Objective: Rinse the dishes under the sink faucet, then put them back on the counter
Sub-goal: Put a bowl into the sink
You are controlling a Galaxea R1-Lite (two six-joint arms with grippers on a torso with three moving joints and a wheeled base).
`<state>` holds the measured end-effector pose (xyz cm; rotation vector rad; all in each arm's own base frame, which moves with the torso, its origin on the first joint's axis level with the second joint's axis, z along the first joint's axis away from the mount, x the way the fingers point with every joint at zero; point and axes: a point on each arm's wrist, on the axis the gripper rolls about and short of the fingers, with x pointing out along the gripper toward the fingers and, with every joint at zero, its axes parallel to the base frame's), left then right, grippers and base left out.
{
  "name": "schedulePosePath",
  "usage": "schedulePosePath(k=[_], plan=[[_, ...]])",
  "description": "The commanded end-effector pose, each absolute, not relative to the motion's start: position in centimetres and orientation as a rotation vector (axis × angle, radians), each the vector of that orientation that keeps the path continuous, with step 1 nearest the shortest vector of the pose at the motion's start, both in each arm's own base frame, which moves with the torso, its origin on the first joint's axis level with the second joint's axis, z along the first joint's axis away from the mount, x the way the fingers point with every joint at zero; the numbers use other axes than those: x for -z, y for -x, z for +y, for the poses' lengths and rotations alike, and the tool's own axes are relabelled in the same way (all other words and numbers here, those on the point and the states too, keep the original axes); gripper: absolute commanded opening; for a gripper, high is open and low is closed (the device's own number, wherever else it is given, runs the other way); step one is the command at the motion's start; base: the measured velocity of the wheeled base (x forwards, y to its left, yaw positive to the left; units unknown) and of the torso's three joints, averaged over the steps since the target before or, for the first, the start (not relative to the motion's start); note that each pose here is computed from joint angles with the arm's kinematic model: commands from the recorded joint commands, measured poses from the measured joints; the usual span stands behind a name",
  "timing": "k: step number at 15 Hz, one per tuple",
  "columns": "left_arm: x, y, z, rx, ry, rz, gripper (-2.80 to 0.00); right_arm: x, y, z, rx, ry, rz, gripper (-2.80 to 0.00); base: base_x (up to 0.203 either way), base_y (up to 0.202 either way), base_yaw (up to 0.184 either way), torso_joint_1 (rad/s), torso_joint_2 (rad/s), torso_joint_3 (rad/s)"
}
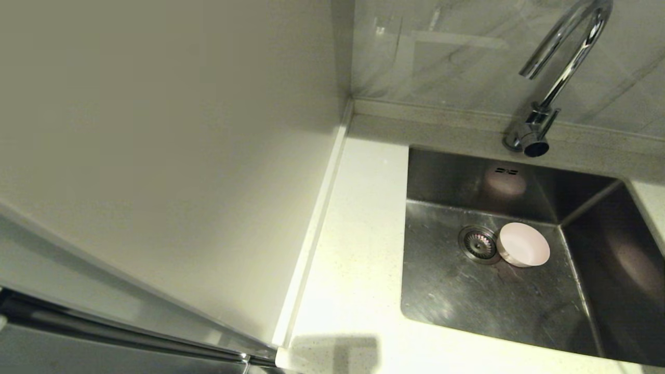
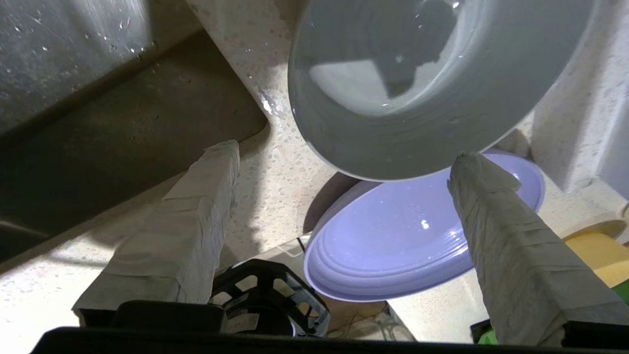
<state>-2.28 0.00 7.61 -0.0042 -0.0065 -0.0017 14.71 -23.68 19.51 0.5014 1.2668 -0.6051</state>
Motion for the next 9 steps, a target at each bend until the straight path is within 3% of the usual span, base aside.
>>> schedulePosePath(k=[1, 9], plan=[[-7.5, 2.3, 0.0, 0.002, 0.005, -0.005, -2.80, -18.7, -14.9, -23.9, 0.585, -0.524, 1.295, 0.00, 0.000, 0.000, 0.000, 0.000, 0.00, 0.000], [-7.5, 2.3, 0.0, 0.002, 0.005, -0.003, -2.80, -16.9, -17.0, -25.0, 0.459, -0.494, 1.305, 0.00, 0.000, 0.000, 0.000, 0.000, 0.00, 0.000]])
